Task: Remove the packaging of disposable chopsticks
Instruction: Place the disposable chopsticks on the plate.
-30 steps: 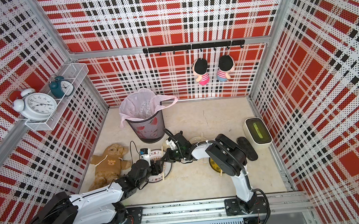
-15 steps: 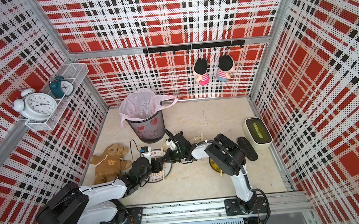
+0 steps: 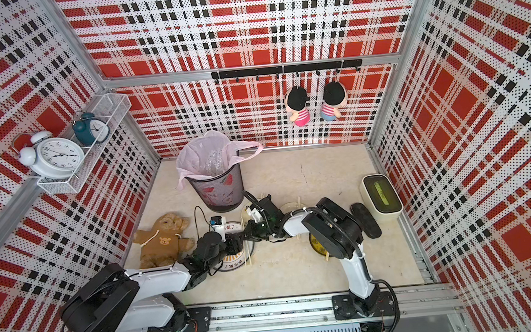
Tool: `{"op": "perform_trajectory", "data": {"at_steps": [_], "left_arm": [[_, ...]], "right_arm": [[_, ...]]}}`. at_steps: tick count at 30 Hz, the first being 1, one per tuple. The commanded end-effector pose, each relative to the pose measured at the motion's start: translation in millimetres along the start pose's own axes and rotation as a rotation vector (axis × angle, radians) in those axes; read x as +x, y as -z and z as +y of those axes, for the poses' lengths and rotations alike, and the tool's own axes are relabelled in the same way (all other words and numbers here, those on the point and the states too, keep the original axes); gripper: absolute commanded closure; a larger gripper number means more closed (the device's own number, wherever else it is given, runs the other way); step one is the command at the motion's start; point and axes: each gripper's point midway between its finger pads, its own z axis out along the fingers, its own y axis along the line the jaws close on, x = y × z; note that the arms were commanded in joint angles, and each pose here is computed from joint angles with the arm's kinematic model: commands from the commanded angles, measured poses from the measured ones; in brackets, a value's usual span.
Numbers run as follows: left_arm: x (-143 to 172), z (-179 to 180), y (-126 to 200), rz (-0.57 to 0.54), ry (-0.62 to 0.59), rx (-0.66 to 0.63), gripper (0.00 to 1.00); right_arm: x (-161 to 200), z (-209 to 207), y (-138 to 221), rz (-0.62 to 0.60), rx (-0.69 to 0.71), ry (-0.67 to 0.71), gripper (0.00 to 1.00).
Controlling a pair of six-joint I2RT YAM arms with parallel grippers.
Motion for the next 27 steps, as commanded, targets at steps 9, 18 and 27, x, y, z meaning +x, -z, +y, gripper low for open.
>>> {"op": "perform_trajectory", "data": {"at_steps": [9,18,27], "left_arm": [[-1.1,-9.6,-1.7,0.011,-0.010,0.043,0.35],[-3.1,-10.7,1.0,0.002,-0.008,0.049,0.33],[-5.1,-10.8,2.0,-0.007,-0.008,0.049,0.30]], "right_arm": [[-0.1,13.0,0.3,-0.012,-0.043,0.046,0.84],[0.1,19.4,-0.4,-0.010,-0.047,0.059,0.81],[-0.9,22.9,2.4,-0.018,-0.044,0.071,0.77]]}}
